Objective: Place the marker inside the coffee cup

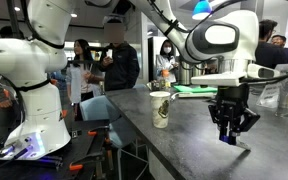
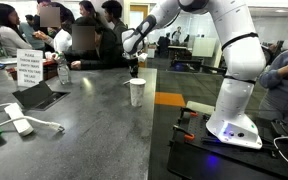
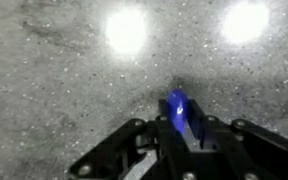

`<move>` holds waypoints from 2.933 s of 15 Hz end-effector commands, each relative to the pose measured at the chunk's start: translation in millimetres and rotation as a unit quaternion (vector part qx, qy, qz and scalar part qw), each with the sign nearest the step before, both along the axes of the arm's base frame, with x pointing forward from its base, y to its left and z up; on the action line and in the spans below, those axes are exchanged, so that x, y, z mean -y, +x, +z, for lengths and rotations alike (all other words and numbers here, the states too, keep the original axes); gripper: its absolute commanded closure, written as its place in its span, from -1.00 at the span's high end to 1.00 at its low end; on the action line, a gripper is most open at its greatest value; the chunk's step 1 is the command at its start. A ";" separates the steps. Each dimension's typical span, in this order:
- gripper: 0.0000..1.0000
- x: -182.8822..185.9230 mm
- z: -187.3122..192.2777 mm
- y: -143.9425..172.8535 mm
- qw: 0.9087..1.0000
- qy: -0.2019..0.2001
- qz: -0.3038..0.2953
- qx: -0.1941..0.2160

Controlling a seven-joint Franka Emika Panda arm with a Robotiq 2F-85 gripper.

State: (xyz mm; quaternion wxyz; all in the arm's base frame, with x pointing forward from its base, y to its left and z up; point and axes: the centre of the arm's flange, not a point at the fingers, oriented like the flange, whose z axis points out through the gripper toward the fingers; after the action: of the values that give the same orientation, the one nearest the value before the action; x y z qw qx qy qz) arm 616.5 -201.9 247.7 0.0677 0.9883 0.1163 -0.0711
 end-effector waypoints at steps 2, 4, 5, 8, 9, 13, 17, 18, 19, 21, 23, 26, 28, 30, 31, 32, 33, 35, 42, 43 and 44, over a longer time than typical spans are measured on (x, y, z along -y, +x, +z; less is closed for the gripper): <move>-0.87 -7.6 38.8 -5.1 0.996 -0.052 0.063 -0.023; -0.87 -19.9 56.1 -10.4 0.992 -0.071 0.100 -0.036; -0.87 -28.0 63.0 -15.7 0.988 -0.086 0.118 -0.044; -0.87 -53.0 82.0 -24.3 0.975 -0.132 0.167 -0.063; -0.87 -61.4 86.9 -26.6 0.970 -0.145 0.183 -0.069; -0.87 -85.3 101.2 -26.9 0.961 -0.177 0.207 -0.046; 0.18 -82.9 107.7 -42.2 0.985 -0.093 0.145 -0.008; 0.35 -77.8 109.9 -48.1 0.990 -0.069 0.127 -0.003; 0.49 -71.6 110.3 -53.6 0.993 -0.047 0.110 0.005; 0.80 -55.6 111.2 -63.9 0.997 -0.006 0.072 0.028; 1.00 -35.5 108.9 -68.6 0.997 0.016 0.062 0.047; 1.00 -10.4 95.8 -69.4 0.994 0.038 0.084 0.057; 1.00 -4.9 83.6 -64.5 0.992 0.046 0.104 0.059; 1.00 -8.1 72.6 -57.4 0.990 0.045 0.121 0.060; 1.00 -11.1 67.0 -53.4 0.989 0.040 0.125 0.062; 1.00 -11.6 61.9 -48.1 0.988 0.043 0.133 0.061; 1.00 -13.0 57.7 -44.3 0.988 0.046 0.131 0.061; 1.00 -13.7 47.1 -40.1 0.988 0.050 0.134 0.055; 1.00 4.7 24.3 -32.3 0.990 0.069 0.117 0.039; 1.00 7.4 20.5 -32.8 0.990 0.075 0.111 0.041; 1.00 9.6 15.8 -33.3 0.990 0.083 0.110 0.038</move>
State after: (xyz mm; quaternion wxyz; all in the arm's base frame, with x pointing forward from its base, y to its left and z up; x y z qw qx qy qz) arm 577.4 -204.0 269.2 0.0234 0.9731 0.2284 -0.0180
